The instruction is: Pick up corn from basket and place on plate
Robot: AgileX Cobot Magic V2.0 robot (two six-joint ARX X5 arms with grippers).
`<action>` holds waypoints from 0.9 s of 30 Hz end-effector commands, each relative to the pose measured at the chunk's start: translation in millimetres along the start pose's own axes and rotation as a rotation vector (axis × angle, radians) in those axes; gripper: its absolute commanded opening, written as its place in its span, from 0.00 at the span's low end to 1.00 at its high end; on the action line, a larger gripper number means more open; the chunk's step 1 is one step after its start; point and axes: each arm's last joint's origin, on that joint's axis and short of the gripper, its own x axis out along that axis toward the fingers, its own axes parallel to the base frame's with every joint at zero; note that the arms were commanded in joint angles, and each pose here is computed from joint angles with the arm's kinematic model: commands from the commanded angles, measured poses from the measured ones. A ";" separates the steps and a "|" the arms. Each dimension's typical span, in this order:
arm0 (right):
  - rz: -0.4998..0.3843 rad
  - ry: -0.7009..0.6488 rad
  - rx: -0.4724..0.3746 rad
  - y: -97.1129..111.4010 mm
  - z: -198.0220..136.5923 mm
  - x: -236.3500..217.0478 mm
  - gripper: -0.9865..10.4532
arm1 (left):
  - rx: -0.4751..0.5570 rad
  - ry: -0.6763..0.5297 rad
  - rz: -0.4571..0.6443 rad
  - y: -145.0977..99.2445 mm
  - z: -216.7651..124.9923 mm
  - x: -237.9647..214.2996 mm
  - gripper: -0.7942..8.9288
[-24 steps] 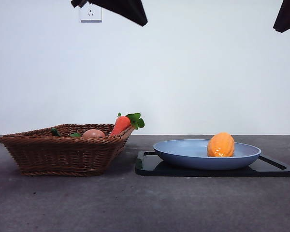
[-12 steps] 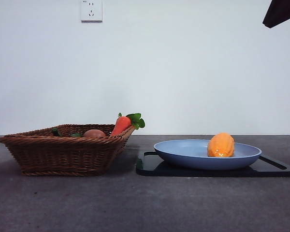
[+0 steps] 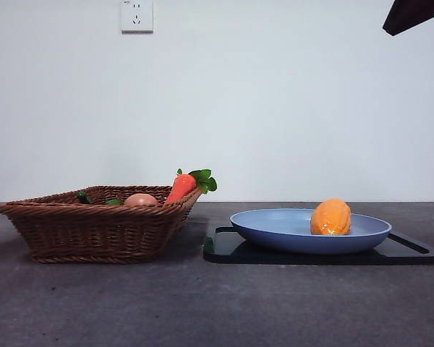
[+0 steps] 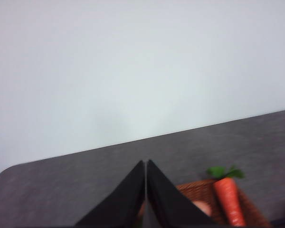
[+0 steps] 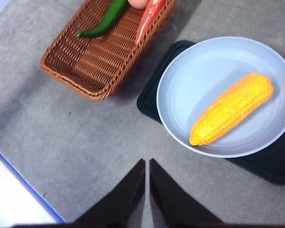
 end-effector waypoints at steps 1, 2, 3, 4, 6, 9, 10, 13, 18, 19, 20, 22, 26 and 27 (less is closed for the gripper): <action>0.003 -0.020 -0.018 1.1 5.0 -0.6 0.09 | 0.009 0.003 0.033 1.3 -31.0 -7.0 0.09; 0.003 -0.024 -0.020 1.0 5.5 -0.6 0.09 | 0.008 0.005 0.043 1.0 -42.4 -10.7 0.09; 0.003 -0.028 -0.022 1.0 5.9 -0.6 0.09 | 0.008 0.008 0.049 0.1 -53.3 -14.2 0.09; 0.003 -0.033 -0.024 1.0 6.4 -0.6 0.09 | 0.006 0.014 0.052 -1.0 -62.8 -17.1 0.09; 0.002 -0.048 -0.032 1.1 8.0 -0.7 0.09 | 0.004 0.029 0.055 -4.0 -83.5 -23.5 0.09; 0.003 -0.066 -0.042 1.3 9.9 -0.8 0.09 | 0.000 0.047 0.058 -8.4 -110.9 -33.1 0.09; 0.003 -0.070 -0.043 1.3 10.3 -0.8 0.09 | -0.001 0.052 0.059 -9.6 -118.4 -35.8 0.09; 0.003 -0.084 -0.051 1.4 11.7 -0.9 0.09 | -0.004 0.065 0.067 -13.8 -142.4 -44.2 0.09; 0.003 -0.115 -0.067 1.6 15.0 -1.3 0.09 | -0.004 0.070 0.096 -19.0 -172.4 -55.6 0.09; 0.003 -0.117 -0.067 1.6 15.2 -1.3 0.09 | -0.004 0.072 0.099 -19.7 -175.8 -57.4 0.09; 0.004 -0.118 -0.068 1.6 15.3 -1.3 0.09 | -0.004 0.073 0.102 -20.3 -178.9 -59.0 0.09; 0.003 -0.123 -0.071 1.7 15.8 -1.4 0.09 | -0.005 0.078 0.105 -21.4 -183.7 -61.6 0.09; 0.004 -0.144 -0.082 1.9 18.0 -1.6 0.09 | -0.013 0.128 0.111 -23.0 -190.7 -66.6 0.09; 0.004 -0.150 -0.085 2.0 18.6 -1.7 0.09 | -0.014 0.142 0.120 -23.1 -192.1 -67.5 0.09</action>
